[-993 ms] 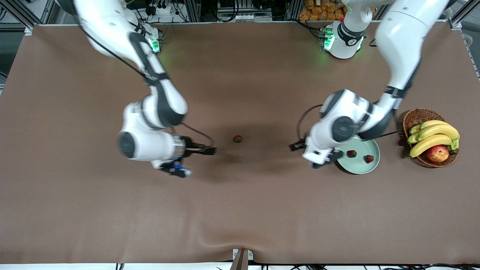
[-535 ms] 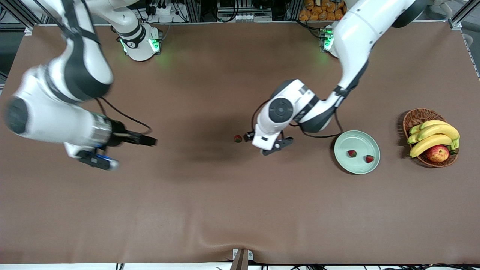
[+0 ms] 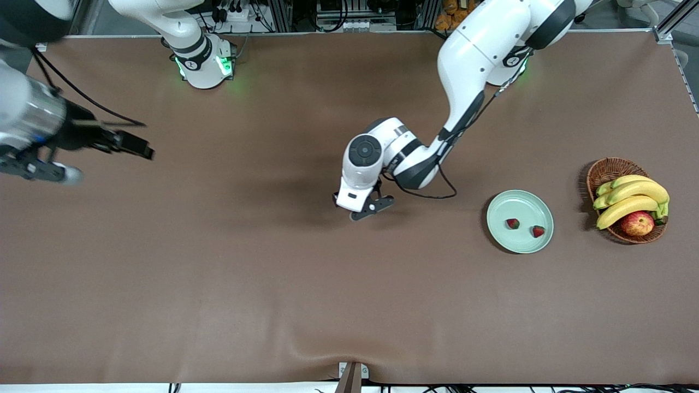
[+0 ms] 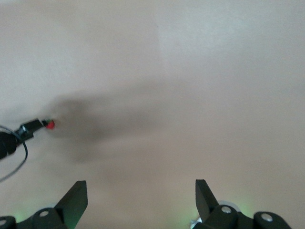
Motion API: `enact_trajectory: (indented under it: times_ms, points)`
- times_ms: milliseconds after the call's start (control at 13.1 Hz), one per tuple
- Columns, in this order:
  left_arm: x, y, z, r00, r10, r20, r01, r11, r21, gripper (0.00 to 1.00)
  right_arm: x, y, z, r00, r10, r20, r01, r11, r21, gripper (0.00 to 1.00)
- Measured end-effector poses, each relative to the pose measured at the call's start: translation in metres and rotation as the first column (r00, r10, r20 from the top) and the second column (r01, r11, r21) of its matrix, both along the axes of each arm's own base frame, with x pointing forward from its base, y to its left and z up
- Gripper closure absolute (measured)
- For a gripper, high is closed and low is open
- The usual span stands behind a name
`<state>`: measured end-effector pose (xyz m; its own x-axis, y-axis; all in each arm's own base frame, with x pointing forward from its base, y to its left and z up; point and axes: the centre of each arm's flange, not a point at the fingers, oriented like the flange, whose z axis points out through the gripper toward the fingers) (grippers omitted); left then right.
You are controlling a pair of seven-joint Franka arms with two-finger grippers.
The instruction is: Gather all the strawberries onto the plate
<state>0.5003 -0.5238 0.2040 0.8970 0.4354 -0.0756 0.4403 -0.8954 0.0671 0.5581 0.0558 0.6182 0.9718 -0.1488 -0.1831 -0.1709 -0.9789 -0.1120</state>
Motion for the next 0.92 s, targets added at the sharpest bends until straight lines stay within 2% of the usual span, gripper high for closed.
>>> enact_trajectory:
  times_ms: [76,153,306,382,535,917]
  points:
    - [0.001,-0.003,-0.001,1.0,0.003,0.009,-0.003,1.0,-0.013,0.22,-0.006,-0.017,0.007,1.0,0.022,-0.011,-0.022,1.0,0.001,0.0]
    - [0.003,-0.003,-0.002,1.0,0.006,0.016,-0.005,1.0,-0.022,0.22,-0.012,-0.035,0.014,0.999,0.042,-0.018,-0.042,0.999,0.005,0.0]
    - [0.004,-0.004,-0.005,1.0,0.008,0.022,-0.007,0.999,-0.033,0.36,-0.016,-0.066,0.025,0.995,0.095,-0.002,-0.095,0.995,0.001,0.0]
    - [0.004,-0.005,-0.008,1.0,0.008,0.021,-0.007,0.999,-0.035,0.37,-0.018,-0.08,0.03,0.992,0.13,0.009,-0.13,0.991,-0.021,0.0]
    - [0.0,-0.007,-0.012,1.0,0.003,0.018,-0.002,0.999,-0.034,0.46,-0.024,-0.099,0.041,0.979,0.204,0.021,-0.202,0.976,-0.082,0.0]
    - [-0.003,-0.01,-0.015,1.0,-0.004,0.017,0.004,1.0,-0.03,0.48,-0.033,-0.112,0.052,0.971,0.237,0.038,-0.233,0.968,-0.098,0.0]
